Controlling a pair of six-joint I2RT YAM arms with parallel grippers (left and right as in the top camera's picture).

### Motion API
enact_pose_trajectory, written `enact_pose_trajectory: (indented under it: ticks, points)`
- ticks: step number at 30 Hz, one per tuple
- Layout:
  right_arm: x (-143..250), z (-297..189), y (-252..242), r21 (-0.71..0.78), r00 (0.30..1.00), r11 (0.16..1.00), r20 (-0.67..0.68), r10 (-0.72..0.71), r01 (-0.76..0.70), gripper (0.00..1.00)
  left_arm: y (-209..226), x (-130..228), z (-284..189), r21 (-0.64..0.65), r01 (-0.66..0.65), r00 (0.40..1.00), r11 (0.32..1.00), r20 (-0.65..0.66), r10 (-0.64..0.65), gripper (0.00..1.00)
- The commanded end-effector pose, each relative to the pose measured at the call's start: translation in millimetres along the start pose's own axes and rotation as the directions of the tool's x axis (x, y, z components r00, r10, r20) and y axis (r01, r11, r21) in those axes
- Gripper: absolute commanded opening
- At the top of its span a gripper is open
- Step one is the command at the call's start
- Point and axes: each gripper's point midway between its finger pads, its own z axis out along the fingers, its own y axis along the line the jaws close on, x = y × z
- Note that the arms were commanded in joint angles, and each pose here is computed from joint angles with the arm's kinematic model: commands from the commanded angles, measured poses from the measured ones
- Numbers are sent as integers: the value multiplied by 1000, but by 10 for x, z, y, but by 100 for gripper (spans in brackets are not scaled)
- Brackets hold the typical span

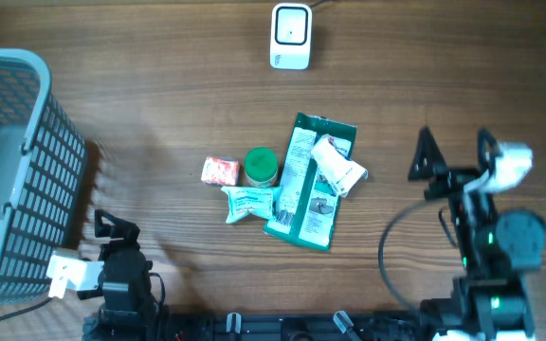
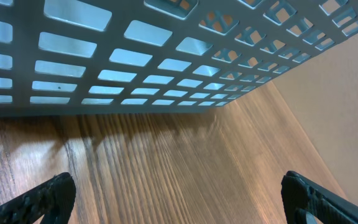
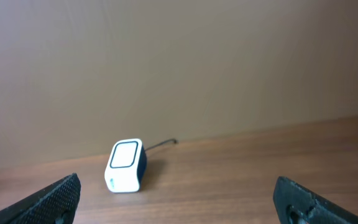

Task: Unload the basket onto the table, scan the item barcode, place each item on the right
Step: 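Reach the right gripper over the green-lidded jar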

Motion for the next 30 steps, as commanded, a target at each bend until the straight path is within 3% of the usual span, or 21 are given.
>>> enact_pose_trajectory:
  ticks: [1, 7, 11, 19, 27, 30]
  points:
    - [-46, 338, 151, -68, 994, 995, -83, 67, -73, 100, 22, 22, 10, -5, -10, 1000, 1000, -1, 10, 100]
    - [14, 669, 340, -195, 993, 978, -101, 62, -81, 100, 22, 22, 10, -5, -10, 1000, 1000, -1, 10, 100]
    - [38, 704, 351, -201, 990, 973, -110, 89, -110, 100, 22, 22, 10, -5, -10, 1000, 1000, -1, 10, 100]
    - [-291, 664, 750, -324, 996, 942, -56, 73, -87, 100, 22, 22, 10, -5, -10, 1000, 1000, -1, 10, 100]
    - [-570, 740, 1194, -330, 995, 939, -57, 78, -92, 100, 22, 22, 10, -5, -10, 1000, 1000, -1, 10, 100]
    - [-344, 763, 1305, -353, 978, 918, -164, 131, -182, 100, 22, 22, 10, -5, -10, 1000, 1000, -1, 10, 100]
